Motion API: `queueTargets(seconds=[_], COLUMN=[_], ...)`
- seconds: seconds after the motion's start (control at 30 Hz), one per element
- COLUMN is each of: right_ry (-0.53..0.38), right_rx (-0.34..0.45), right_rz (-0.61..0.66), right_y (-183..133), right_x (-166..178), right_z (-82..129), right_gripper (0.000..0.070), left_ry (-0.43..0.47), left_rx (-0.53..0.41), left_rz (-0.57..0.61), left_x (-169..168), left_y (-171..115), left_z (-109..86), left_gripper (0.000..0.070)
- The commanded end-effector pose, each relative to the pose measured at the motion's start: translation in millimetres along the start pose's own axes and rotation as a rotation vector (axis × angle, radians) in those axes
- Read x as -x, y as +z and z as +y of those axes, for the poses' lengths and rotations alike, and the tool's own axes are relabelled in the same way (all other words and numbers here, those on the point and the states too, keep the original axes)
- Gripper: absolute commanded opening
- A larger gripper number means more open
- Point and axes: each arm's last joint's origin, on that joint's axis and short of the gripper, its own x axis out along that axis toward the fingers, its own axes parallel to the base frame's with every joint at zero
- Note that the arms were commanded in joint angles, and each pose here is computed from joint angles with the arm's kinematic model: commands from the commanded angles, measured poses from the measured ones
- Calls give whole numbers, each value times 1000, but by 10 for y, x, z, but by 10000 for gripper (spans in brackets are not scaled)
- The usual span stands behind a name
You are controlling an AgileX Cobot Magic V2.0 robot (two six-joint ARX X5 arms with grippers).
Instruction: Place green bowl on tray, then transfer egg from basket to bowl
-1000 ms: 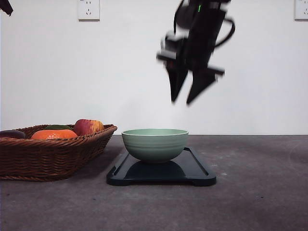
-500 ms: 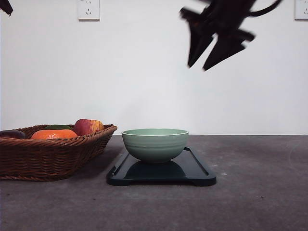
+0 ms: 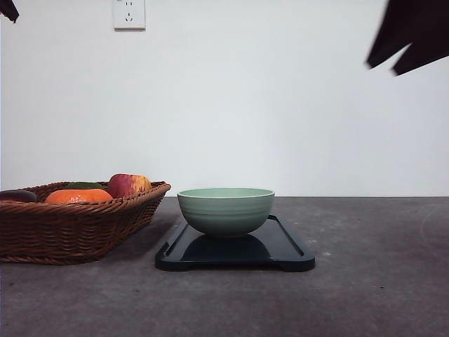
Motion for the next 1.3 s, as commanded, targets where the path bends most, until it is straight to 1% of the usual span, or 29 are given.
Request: queueTargets(seconds=[0.0,0.13,0.2,0.33,0.5,0.67,0.73,0.77,0.8,0.83,0.9,1.03,1.27], right_ry=[-3,-31,-47,-54,-53,-54,-54,-54,-54,-54,-54,-55,-55], right_rx=[0,-1,-1,2,2,1,1,1,1,1,1,1,1], right_rz=[1,19,10,-21,-21,-15,-15,-15,-15,-15,-15,-15,-15], right_y=[-56,-163,-181,-180,-178,-177,-176,-177,-177,-177,-177,-177,-177], right_x=[99,292,348,405,400,388,388,388,388,388,388,387,388], right_z=[15,22,22,25,25,24,24,24,24,24,24,23,24], right_gripper=[265,265,265,265,265,265,265,265,265,265,265,265,265], left_ry=[-6,-21,-31,-50,1,25,44,51,57,62,85,151,175], left_rx=[8,86,109,109,102,88,74,65,56,42,12,-14,10], left_rz=[-29,-28,-14,42,163,264,305,325,345,367,408,456,523], left_x=[30,-30,-81,-234,-561,-970,-1153,-1244,-1333,-1425,-1599,-1881,-2281], left_y=[74,125,190,368,589,685,681,670,655,636,591,488,300], left_z=[-18,-25,-32,-62,-90,-116,-121,-121,-121,-117,-105,-68,22], left_gripper=[353,358,360,361,363,363,365,380,404,444,479,476,473])
